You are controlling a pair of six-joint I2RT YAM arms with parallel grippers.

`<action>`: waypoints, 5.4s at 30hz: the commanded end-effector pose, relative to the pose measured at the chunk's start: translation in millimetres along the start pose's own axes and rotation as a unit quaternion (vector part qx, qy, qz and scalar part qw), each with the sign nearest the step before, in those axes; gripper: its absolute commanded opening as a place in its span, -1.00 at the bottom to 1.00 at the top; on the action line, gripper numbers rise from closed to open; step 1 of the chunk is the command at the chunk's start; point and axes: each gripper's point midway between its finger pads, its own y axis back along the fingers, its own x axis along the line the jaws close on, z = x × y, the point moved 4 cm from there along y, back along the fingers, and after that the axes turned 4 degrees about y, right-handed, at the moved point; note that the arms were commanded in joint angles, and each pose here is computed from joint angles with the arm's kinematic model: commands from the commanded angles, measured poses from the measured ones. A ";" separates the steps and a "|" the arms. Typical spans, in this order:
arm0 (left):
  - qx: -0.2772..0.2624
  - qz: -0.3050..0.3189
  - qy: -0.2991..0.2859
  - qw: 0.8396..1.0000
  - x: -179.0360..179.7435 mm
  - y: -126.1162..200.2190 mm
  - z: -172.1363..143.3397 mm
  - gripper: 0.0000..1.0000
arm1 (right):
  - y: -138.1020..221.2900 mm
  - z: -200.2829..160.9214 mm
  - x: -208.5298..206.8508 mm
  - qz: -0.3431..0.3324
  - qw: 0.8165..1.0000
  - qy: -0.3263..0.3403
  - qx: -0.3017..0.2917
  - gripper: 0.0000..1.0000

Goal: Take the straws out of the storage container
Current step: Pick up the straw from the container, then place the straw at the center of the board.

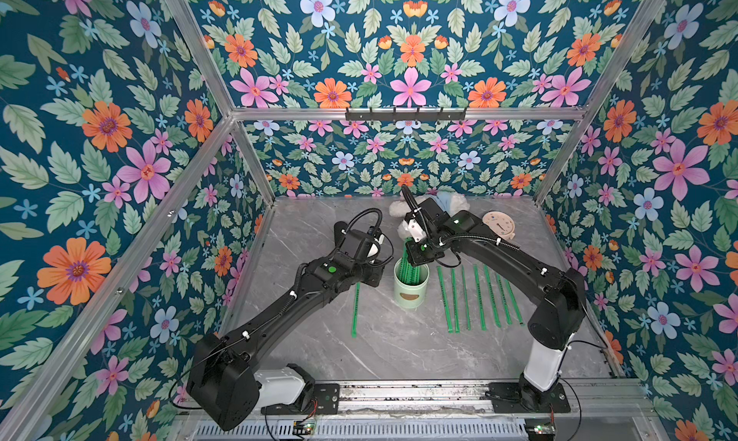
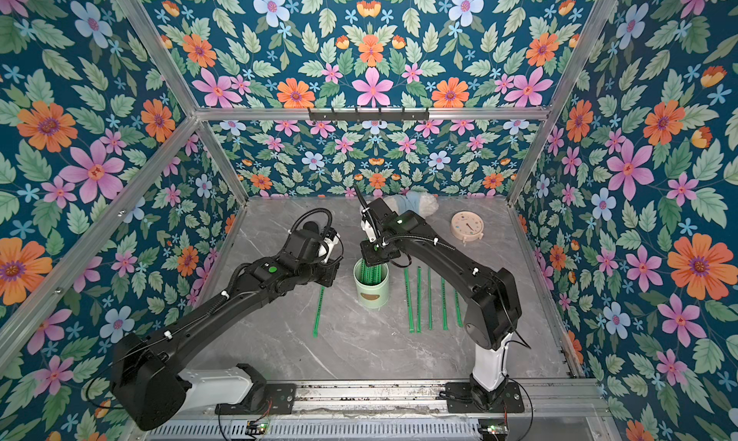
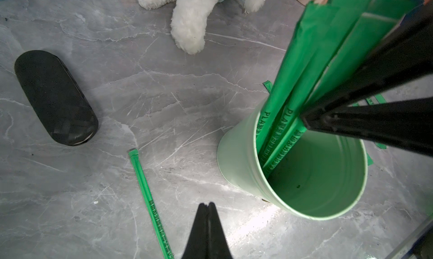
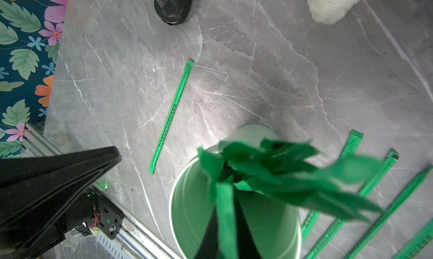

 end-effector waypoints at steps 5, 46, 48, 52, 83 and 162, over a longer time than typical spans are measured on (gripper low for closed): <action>0.003 0.001 -0.002 1.000 -0.1 0.7 0.3 -1.00 | 12.4 -6.7 -0.7 -0.009 1.000 0.009 0.003 -0.83; 0.006 0.003 -0.001 1.000 0.6 -0.2 -0.3 -1.00 | 41.5 -16.2 -1.9 -0.020 0.999 0.029 -0.013 -0.85; 0.005 0.003 -0.002 1.000 0.4 -0.2 0.1 -1.00 | 40.8 -16.9 -2.4 -0.021 0.999 0.028 -0.011 -0.85; 0.005 0.003 -0.002 1.000 0.3 -0.6 -0.3 -1.00 | 39.4 -17.3 -2.9 -0.021 0.999 0.029 -0.010 -0.85; 0.008 0.003 -0.002 1.000 0.2 -1.7 -0.5 -1.00 | 27.9 -1.5 10.0 0.018 0.999 0.028 -0.007 -0.87; -0.023 -0.015 -0.013 1.000 -33.8 14.6 15.1 -1.00 | 146.0 -102.8 -253.8 -0.358 0.893 -0.204 0.180 -0.88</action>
